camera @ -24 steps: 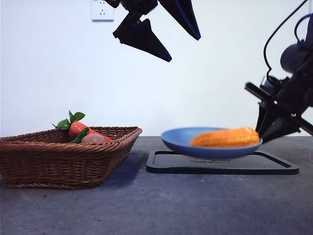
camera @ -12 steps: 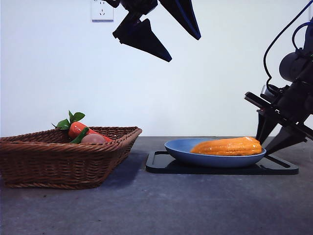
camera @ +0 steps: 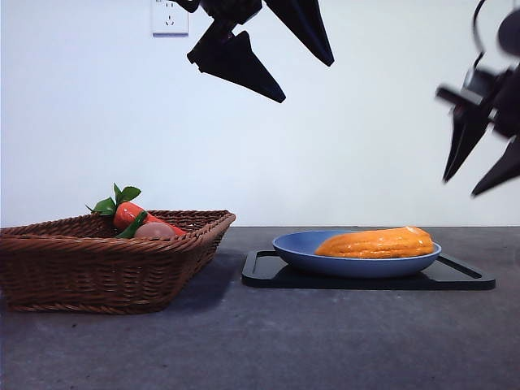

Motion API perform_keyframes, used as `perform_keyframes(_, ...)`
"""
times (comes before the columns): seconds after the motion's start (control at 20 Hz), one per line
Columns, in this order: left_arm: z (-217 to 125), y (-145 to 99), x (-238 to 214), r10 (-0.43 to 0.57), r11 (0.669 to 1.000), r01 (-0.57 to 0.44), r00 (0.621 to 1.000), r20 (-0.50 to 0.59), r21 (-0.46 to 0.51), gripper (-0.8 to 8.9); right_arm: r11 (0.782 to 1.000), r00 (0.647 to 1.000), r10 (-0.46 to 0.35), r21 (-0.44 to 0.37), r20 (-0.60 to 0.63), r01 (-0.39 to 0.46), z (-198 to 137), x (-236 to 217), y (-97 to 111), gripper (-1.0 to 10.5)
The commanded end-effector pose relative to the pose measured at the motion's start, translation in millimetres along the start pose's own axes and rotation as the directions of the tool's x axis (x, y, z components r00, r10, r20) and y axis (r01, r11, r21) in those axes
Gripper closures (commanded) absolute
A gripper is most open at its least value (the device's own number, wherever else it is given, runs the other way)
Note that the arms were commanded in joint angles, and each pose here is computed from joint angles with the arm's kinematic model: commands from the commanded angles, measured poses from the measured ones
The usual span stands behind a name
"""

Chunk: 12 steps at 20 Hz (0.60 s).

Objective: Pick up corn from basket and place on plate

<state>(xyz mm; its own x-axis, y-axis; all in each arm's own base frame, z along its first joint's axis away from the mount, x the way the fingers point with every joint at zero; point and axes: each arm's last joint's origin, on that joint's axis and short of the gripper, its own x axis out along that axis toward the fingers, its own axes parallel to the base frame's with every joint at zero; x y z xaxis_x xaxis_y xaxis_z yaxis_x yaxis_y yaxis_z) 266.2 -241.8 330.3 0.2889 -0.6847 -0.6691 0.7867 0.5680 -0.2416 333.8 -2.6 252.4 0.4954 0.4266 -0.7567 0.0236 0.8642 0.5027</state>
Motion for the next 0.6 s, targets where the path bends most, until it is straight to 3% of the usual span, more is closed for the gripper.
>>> perform_keyframes(0.05, 7, -4, -5, -0.005, 1.0, 0.004, 1.0, 0.031, 0.015, 4.36, 0.994, 0.999, 0.022, -0.106, 0.029, -0.019, -4, -28, 19, 7.3)
perform_keyframes(0.25, 7, -4, -5, -0.005, 1.0, 0.004, 1.0, 0.03, 0.016, 4.49, 0.963, 0.998, 0.056, -0.263, -0.033, -0.063, -37, -67, 59, 7.3)
perform_keyframes(0.45, 6, -4, -5, -0.005, 1.0, 0.004, 1.0, 0.021, 0.014, 5.44, 0.921, 0.981, 0.056, -0.37, -0.186, -0.123, -71, -80, 83, 7.5)
perform_keyframes(0.6, 5, -4, -5, -0.004, 1.0, 0.004, 1.0, 0.005, 0.008, 6.6, 0.897, 0.964, 0.056, -0.411, -0.259, -0.163, -87, -70, 94, 8.9)
